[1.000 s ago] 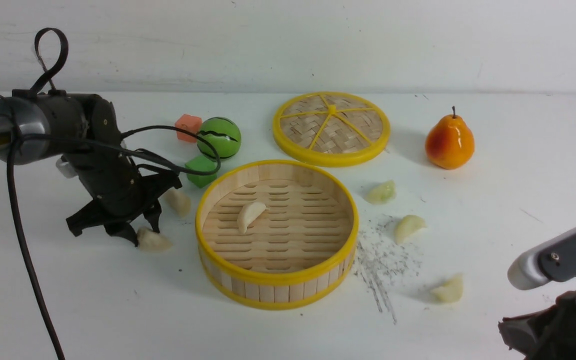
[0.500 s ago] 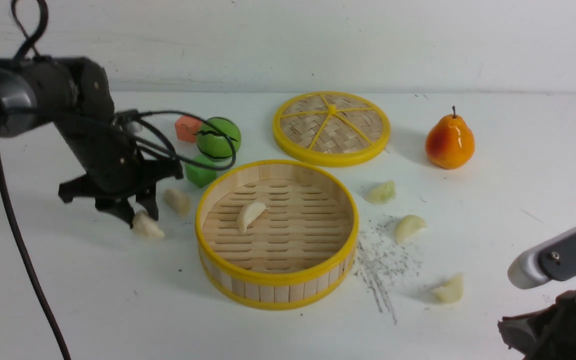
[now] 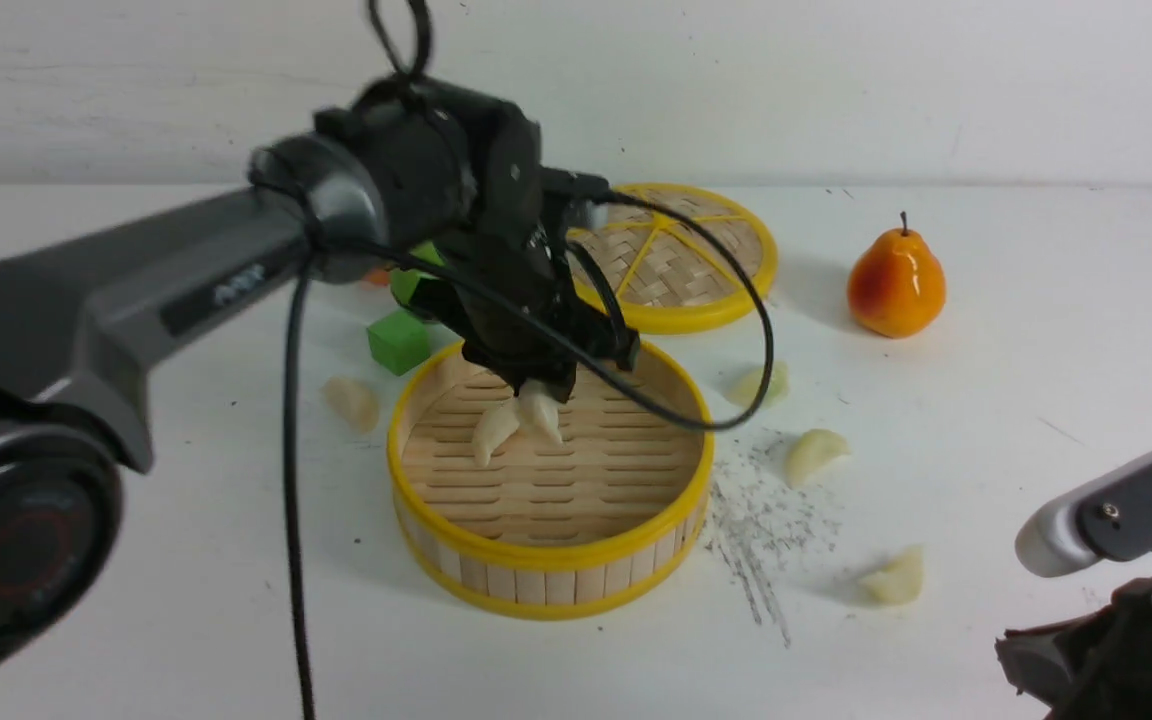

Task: Put the dumplings into the steamer on the white table.
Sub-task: 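Place the dumpling into the bamboo steamer basket with the left gripper, then reach for and grasp a dumpling on the table with the left gripper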

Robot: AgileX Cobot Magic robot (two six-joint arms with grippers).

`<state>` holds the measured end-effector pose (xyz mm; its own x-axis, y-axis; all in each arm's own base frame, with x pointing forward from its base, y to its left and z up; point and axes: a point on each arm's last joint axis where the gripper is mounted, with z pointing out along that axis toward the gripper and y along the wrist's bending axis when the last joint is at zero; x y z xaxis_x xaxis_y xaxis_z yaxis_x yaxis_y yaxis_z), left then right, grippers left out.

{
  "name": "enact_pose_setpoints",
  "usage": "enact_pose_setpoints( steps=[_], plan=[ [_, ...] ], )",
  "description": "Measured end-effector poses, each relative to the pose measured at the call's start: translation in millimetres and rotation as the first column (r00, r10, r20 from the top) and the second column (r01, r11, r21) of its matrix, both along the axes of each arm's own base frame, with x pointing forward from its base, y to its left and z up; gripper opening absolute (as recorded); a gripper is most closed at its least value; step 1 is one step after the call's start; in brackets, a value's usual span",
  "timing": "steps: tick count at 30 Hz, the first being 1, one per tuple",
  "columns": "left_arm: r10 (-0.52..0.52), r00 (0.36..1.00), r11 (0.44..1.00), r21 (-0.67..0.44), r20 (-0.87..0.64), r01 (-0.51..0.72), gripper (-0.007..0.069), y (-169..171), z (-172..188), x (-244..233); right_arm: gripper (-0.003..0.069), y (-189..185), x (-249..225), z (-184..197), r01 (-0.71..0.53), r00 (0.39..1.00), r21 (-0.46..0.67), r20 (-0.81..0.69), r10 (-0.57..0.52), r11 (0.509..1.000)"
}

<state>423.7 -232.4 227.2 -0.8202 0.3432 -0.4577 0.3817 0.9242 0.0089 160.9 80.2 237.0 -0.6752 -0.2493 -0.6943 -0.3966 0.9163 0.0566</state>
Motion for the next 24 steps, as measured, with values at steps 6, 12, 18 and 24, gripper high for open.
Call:
enact_pose_setpoints(
  steps=[6,12,18,24],
  plan=[
    [-0.137,0.99,0.987,0.091,0.041,0.133,0.0225,-18,-25,2,0.0025,0,0,0,-0.002,1.0,-0.003,0.002,0.002,1.0],
    [-0.176,0.982,0.983,0.068,0.066,0.172,0.029,-28,-24,-1,0.0027,0,0,0,-0.002,1.0,-0.005,0.002,0.002,1.0],
    [-0.121,0.989,0.992,0.055,0.085,0.117,0.0389,-21,0,-5,0.0031,0,0,0,-0.002,1.0,-0.004,0.002,0.002,1.0],
    [0.127,0.97,0.991,0.014,0.21,-0.133,0.0366,40,73,-2,0.0032,0,0,0,-0.002,1.0,-0.004,0.003,0.002,1.0]
  ],
)
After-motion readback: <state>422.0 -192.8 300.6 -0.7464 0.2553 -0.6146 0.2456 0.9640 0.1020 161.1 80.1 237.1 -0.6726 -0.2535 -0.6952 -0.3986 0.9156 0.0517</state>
